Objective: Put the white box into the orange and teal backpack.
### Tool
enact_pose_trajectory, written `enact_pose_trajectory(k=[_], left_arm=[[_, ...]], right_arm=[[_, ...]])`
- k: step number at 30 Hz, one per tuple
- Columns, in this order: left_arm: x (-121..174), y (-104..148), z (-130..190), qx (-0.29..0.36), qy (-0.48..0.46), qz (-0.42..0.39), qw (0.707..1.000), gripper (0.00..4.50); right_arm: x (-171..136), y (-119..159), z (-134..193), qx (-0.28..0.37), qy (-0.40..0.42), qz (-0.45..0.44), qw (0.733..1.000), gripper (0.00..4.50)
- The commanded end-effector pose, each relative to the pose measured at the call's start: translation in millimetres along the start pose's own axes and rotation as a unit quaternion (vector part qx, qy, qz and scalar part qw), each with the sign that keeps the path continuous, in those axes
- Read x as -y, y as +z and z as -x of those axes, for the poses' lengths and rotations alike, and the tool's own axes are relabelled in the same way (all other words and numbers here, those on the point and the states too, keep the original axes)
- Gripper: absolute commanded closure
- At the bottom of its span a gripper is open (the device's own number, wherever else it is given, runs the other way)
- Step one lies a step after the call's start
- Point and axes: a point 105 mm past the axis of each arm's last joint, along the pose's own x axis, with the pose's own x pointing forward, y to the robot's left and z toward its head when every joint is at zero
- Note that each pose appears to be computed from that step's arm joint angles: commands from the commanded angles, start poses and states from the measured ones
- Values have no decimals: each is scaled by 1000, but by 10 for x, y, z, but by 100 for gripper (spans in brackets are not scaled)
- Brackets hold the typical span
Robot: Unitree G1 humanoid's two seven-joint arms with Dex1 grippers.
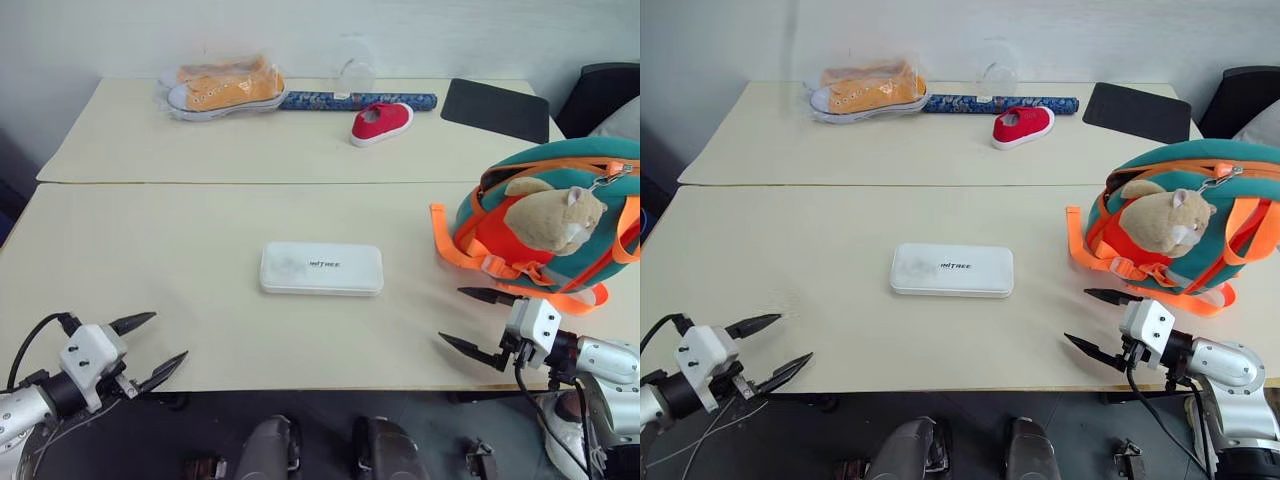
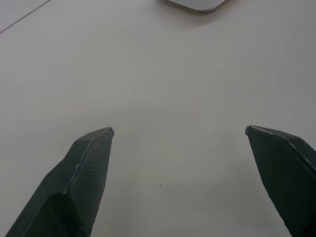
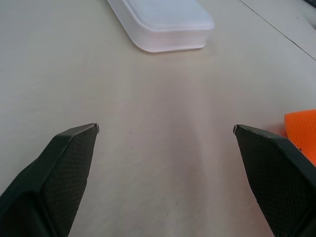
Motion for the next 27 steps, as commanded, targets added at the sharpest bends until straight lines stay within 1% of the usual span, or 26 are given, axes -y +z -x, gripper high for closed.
enact_pose_trajectory(k=[1, 5, 7, 9, 12, 14, 18, 19, 20, 21, 23, 24, 27], left_arm=[[-36, 84, 26, 7, 0, -2, 1000, 0], [-27, 164, -21, 22, -19, 30, 999, 0], [-55, 208, -121, 13, -25, 42, 999, 0], [-140, 275, -251, 14, -8, 47, 999, 39], [-298, 483, -599, 27, 21, 52, 998, 119], [-347, 599, -821, 39, 29, 56, 997, 177], [-367, 681, -1202, 35, 33, 58, 997, 294], [-353, 688, -1266, 33, 29, 58, 997, 331], [-338, 688, -1328, 30, 25, 58, 998, 359], [-319, 688, -1373, 27, 20, 58, 998, 384], [-266, 672, -1456, 15, 8, 59, 998, 448], [-240, 679, -1483, 14, 2, 58, 998, 449], [-146, 754, -1532, 30, -20, 52, 998, 449]], right_arm=[[-20, 32, 4, 5, 6, -1, 1000, 2], [-44, 91, -69, 5, 20, -2, 1000, 2], [-48, 192, -213, -5, 45, -2, 999, 2], [8, 251, -343, -16, 38, -6, 999, 0], [77, 259, -505, -39, 31, 9, 999, 59], [132, 245, -606, -51, 19, 17, 998, 125], [298, 171, -756, -78, -23, 48, 996, 254], [313, 158, -786, -83, -24, 58, 995, 294], [327, 148, -824, -87, -24, 74, 993, 328], [341, 144, -860, -88, -27, 85, 992, 351], [344, 157, -948, -78, -28, 84, 993, 424], [333, 172, -993, -72, -25, 82, 994, 444], [246, 259, -1147, -50, -10, 79, 996, 444]])
